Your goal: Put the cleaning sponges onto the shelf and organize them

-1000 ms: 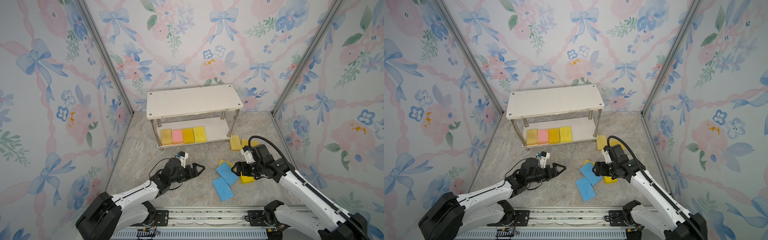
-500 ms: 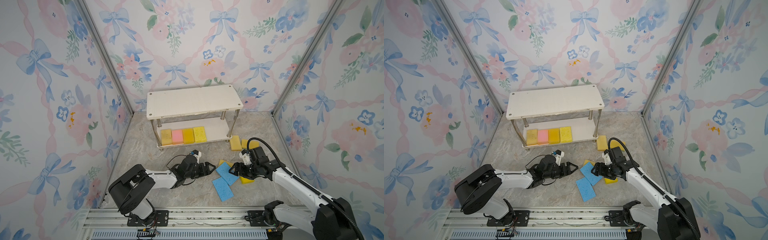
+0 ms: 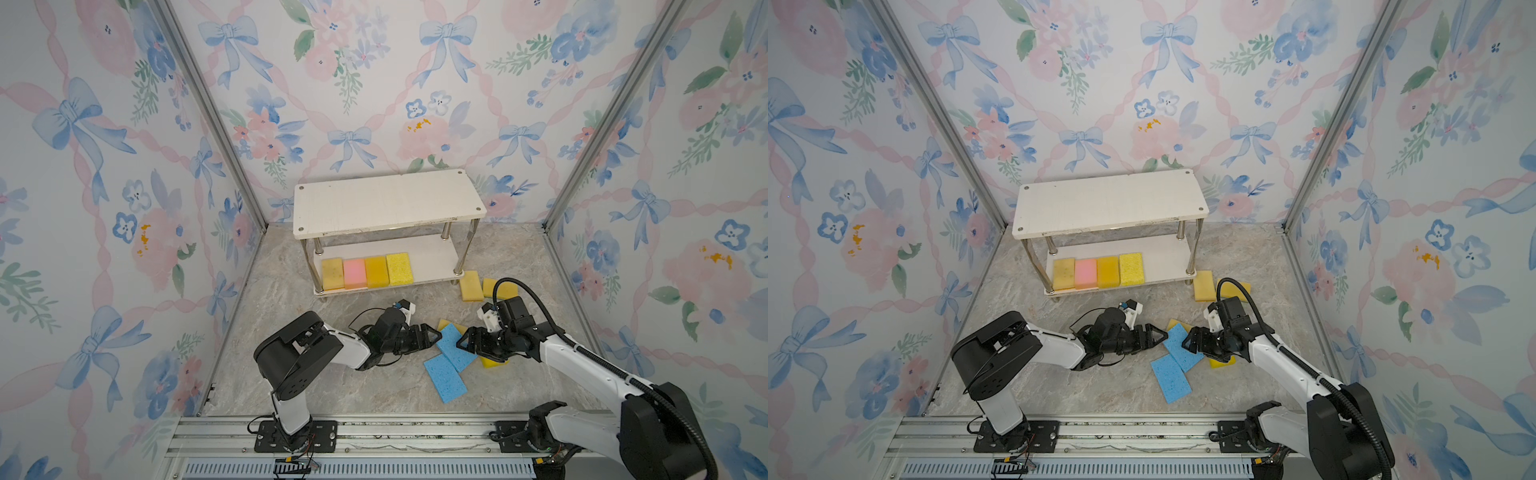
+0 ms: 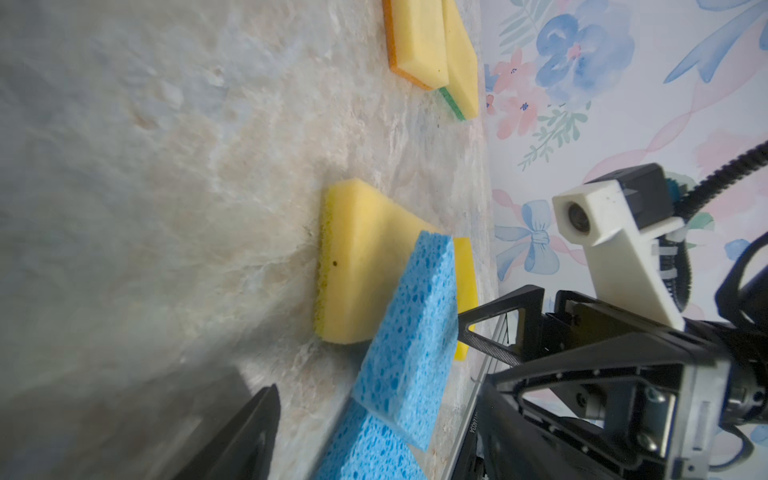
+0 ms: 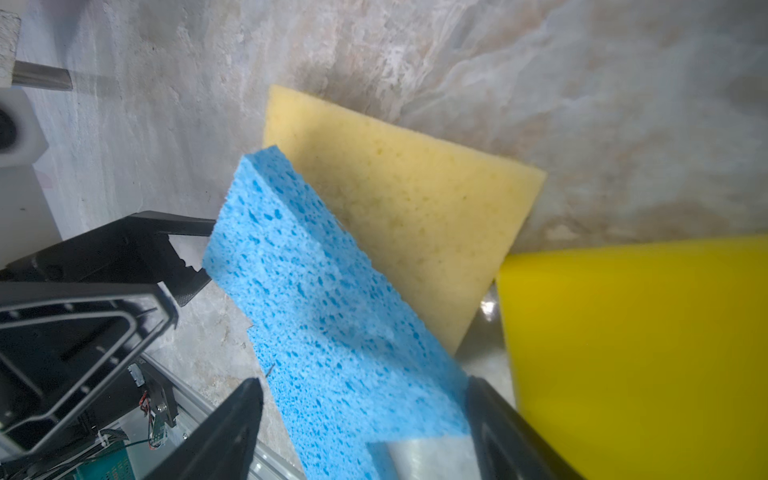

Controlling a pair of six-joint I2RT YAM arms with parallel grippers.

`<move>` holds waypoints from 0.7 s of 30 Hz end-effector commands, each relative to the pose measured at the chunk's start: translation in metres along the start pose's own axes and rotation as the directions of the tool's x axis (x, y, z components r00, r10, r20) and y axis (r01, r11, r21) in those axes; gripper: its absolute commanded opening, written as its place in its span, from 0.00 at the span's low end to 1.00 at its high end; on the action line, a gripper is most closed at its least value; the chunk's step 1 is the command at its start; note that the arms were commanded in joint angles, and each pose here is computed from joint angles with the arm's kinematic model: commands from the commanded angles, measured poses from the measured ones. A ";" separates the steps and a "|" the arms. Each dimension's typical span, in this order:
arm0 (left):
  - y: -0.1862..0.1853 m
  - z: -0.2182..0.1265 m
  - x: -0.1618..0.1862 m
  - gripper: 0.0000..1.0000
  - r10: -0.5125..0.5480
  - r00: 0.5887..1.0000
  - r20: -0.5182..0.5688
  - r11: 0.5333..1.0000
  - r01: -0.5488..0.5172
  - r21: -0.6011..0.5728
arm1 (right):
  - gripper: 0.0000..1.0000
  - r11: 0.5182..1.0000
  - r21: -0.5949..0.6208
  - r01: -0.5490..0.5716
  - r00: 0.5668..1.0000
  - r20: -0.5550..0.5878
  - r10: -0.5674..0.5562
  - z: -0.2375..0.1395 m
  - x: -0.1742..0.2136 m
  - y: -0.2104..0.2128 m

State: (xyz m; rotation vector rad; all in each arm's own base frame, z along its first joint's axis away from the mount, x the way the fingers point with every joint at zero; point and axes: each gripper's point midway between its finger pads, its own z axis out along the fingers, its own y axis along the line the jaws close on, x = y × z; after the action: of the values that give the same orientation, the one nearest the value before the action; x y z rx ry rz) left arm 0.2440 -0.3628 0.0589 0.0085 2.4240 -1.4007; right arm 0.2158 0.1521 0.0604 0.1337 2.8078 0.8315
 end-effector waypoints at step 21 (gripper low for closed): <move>-0.013 0.011 0.001 0.00 0.011 1.000 -0.028 0.998 -0.009 0.068 | 0.80 0.999 -0.035 -0.003 1.000 0.020 0.004 -0.004 -0.007 0.008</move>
State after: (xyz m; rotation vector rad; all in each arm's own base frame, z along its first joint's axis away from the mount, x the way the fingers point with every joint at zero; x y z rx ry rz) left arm 0.2436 -0.3789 0.0589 0.0338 2.4185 -1.4743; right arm 0.2202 0.1572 0.0621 0.1350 2.7838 0.8723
